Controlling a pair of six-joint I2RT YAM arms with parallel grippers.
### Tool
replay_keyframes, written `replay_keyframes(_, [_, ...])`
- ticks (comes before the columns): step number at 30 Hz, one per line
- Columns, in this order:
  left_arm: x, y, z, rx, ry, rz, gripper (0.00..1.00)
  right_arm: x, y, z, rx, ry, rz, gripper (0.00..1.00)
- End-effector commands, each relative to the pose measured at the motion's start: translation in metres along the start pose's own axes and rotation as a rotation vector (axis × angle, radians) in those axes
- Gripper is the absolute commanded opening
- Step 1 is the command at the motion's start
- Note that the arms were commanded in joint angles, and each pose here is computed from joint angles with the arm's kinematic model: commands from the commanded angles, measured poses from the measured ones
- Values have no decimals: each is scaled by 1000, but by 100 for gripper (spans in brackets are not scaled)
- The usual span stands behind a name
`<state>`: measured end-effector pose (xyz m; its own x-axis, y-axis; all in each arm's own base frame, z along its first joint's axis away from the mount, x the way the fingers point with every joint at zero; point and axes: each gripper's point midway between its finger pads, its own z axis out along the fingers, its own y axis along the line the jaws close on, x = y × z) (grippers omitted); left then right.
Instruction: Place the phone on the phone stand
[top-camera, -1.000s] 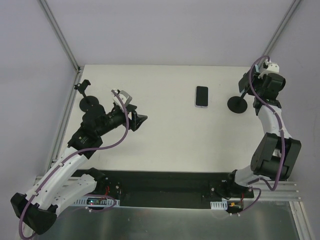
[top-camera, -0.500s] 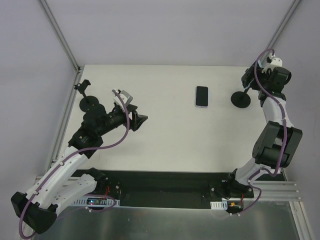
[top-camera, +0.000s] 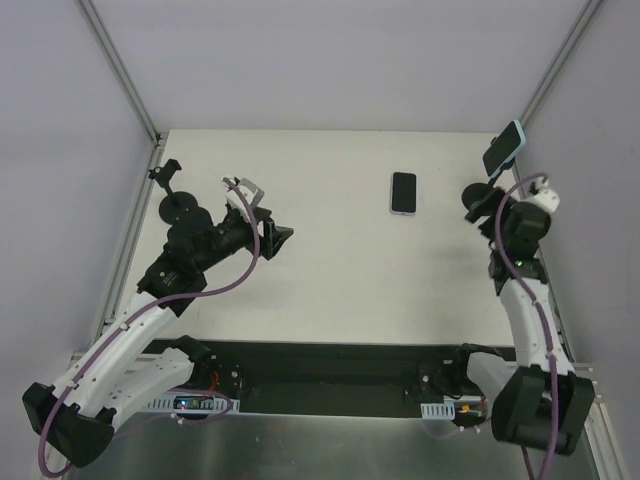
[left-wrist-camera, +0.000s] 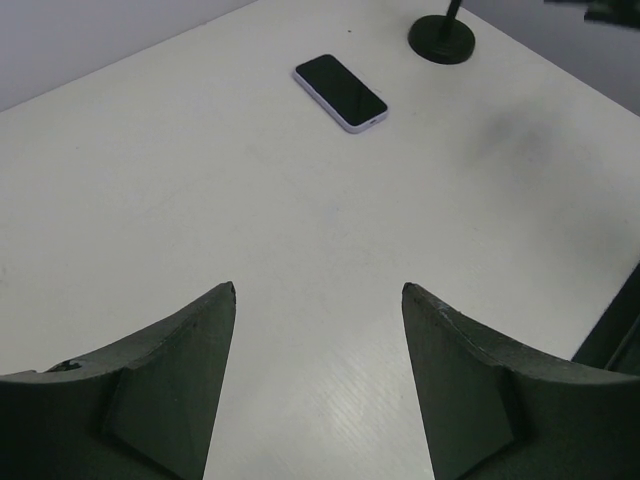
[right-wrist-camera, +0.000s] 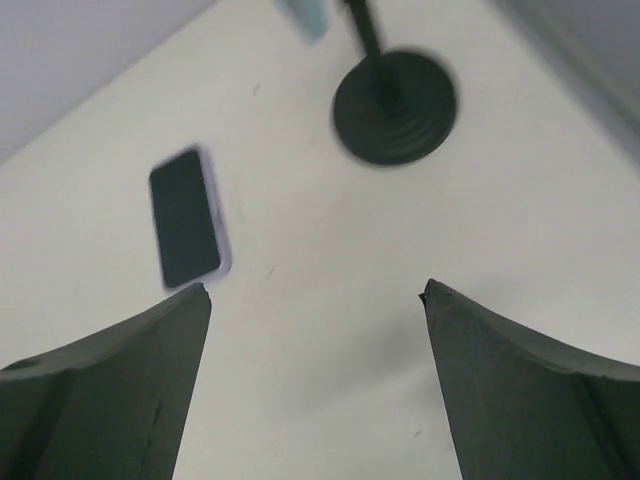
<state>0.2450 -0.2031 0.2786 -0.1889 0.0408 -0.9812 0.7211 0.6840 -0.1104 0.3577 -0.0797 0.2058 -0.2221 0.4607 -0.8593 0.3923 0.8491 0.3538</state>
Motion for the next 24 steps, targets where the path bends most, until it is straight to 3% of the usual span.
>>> replay_keyframes(1, [-6, 42, -4, -232, 3, -52, 66, 62, 37, -26, -87, -53, -5, 89])
replay_keyframes(2, [-2, 62, -9, -351, 15, -63, 67, 102, 68, -36, -220, 25, -80, 88])
replay_keyframes(4, [5, 86, -14, -499, 31, -106, 70, 134, 113, -46, -442, 87, -246, 88])
replay_keyframes(5, [10, 96, -19, -566, 43, -122, 74, 168, 150, -72, -644, 187, -351, 87])
replay_keyframes(6, [12, 114, -29, -686, 28, -155, 81, 170, 177, -83, -736, 205, -420, 88])
replay_keyframes(7, [16, 122, -32, -732, 33, -172, 85, 202, 180, -88, -788, 298, -554, 88])
replay_keyframes(8, [17, 129, -36, -776, 27, -192, 88, 225, 203, -117, -953, 376, -599, 88])
replay_keyframes(9, [21, 136, -40, -821, 18, -229, 92, 219, 227, -130, -1059, 386, -603, 88])
replay_keyframes(11, [26, 150, -46, -881, 14, -262, 94, 242, 245, -154, -1248, 547, -592, 89])
replay_keyframes(13, [36, 165, -51, -952, 20, -308, 99, 248, 263, -153, -1290, 651, -580, 89])
replay_keyframes(15, [44, 174, -54, -995, 37, -337, 99, 254, 270, -145, -1218, 721, -510, 97])
replay_keyframes(20, [68, 206, -73, -1168, 75, -434, 99, 277, 266, -146, -1237, 669, -405, 98])
replay_keyframes(24, [84, 216, -72, -1190, 29, -742, 99, 272, 253, -135, -1121, 625, -404, 98])
